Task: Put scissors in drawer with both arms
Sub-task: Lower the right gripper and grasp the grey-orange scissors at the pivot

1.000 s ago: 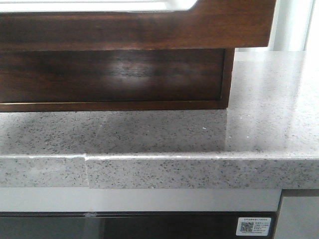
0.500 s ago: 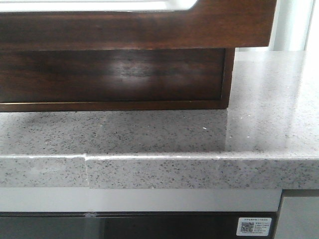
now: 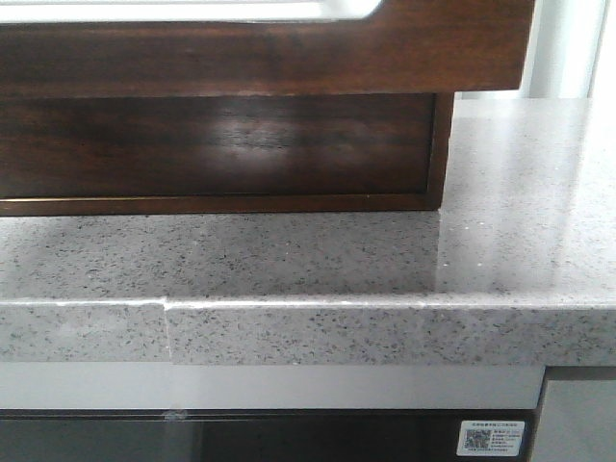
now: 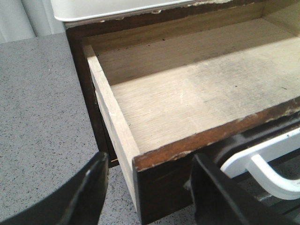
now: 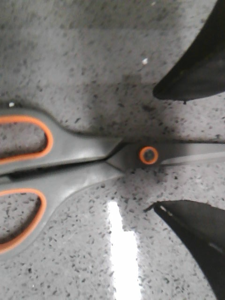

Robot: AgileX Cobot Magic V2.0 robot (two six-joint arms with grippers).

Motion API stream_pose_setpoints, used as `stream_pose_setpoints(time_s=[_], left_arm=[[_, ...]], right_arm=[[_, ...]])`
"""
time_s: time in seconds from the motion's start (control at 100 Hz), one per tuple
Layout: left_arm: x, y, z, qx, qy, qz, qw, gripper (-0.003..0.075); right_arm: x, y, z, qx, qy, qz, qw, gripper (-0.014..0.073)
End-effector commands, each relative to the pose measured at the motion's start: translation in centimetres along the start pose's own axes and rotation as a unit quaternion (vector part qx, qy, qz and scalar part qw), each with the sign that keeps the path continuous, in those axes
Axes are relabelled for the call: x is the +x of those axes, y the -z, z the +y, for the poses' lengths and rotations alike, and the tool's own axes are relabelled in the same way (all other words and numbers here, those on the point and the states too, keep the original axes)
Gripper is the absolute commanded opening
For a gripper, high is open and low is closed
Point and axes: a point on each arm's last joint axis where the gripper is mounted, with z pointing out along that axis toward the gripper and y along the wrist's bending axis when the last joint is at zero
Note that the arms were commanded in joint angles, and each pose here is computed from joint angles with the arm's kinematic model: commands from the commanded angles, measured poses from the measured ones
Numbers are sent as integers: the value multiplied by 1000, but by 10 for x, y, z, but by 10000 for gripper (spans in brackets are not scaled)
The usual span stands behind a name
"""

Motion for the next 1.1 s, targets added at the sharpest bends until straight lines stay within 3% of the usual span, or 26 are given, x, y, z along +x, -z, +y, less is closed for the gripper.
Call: stream_pose_setpoints(time_s=[0.0, 0.26, 0.85, 1.09], left_arm=[[-16, 5, 2, -10, 12, -51, 999, 367], [-16, 5, 2, -10, 11, -51, 999, 366], [-16, 5, 2, -10, 11, -51, 999, 367], [-16, 5, 2, -10, 11, -51, 999, 367]], right_arm=[[-9, 15, 1, 1, 18, -22, 1000, 390], [-25, 7, 9, -5, 36, -14, 999, 283], [-26, -6, 4, -1, 40, 25, 999, 277], [-25, -6, 5, -2, 40, 29, 999, 51]])
